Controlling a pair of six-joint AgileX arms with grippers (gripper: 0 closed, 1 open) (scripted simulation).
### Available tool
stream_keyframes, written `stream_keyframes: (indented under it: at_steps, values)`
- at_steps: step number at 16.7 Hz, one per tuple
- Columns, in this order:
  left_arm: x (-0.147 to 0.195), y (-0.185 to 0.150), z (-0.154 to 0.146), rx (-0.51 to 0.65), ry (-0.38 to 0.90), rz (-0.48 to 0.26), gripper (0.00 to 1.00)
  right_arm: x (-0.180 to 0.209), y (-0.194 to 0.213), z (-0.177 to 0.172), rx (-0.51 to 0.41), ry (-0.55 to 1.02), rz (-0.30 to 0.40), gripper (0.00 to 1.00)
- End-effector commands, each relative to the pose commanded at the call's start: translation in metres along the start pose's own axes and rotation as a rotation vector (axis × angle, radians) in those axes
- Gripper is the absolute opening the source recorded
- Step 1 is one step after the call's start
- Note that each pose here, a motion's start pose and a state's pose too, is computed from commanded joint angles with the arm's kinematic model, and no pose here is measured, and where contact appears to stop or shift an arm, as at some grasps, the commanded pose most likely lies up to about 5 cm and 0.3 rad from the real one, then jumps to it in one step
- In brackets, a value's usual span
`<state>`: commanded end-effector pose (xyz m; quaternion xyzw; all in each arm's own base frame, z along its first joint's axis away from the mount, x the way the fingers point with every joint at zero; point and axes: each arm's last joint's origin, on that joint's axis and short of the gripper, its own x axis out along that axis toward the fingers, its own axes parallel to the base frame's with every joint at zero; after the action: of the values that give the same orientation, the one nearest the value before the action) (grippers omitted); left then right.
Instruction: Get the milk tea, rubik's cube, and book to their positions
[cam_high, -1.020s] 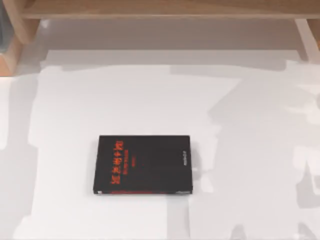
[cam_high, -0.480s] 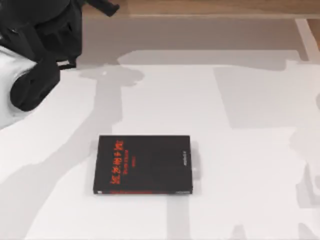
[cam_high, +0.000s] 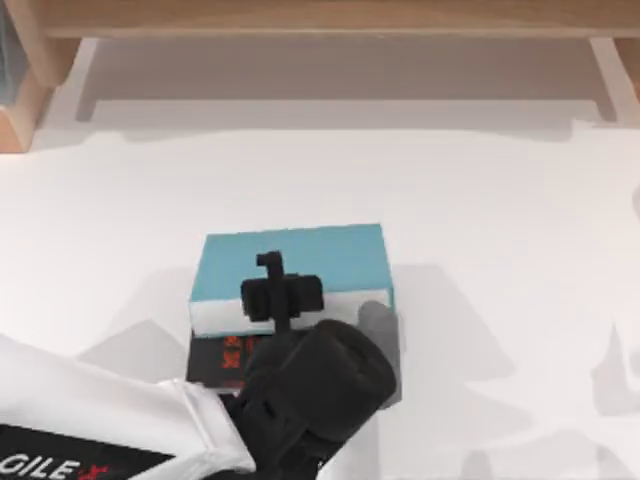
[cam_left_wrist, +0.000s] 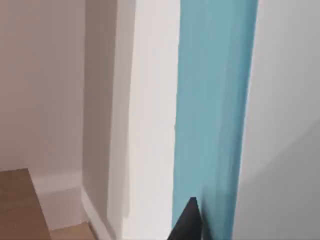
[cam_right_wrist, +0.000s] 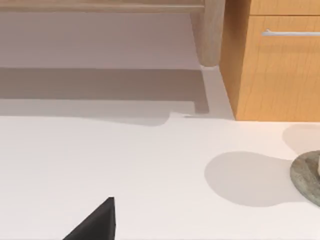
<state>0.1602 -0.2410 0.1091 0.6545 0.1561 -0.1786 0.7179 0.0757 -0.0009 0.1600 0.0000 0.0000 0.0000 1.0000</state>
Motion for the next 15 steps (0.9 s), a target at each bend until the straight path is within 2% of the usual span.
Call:
stream_keyframes:
  at_steps: [3,15]
  values:
    - [-0.006,-0.027,-0.007,0.097,0.02,-0.045,0.0,0.0,0.0,0.0,0.0,0.0,0.0,1.0]
    - [-0.001,-0.027,-0.007,0.097,0.02,-0.045,0.0,0.0,0.0,0.0,0.0,0.0,0.0,1.0]
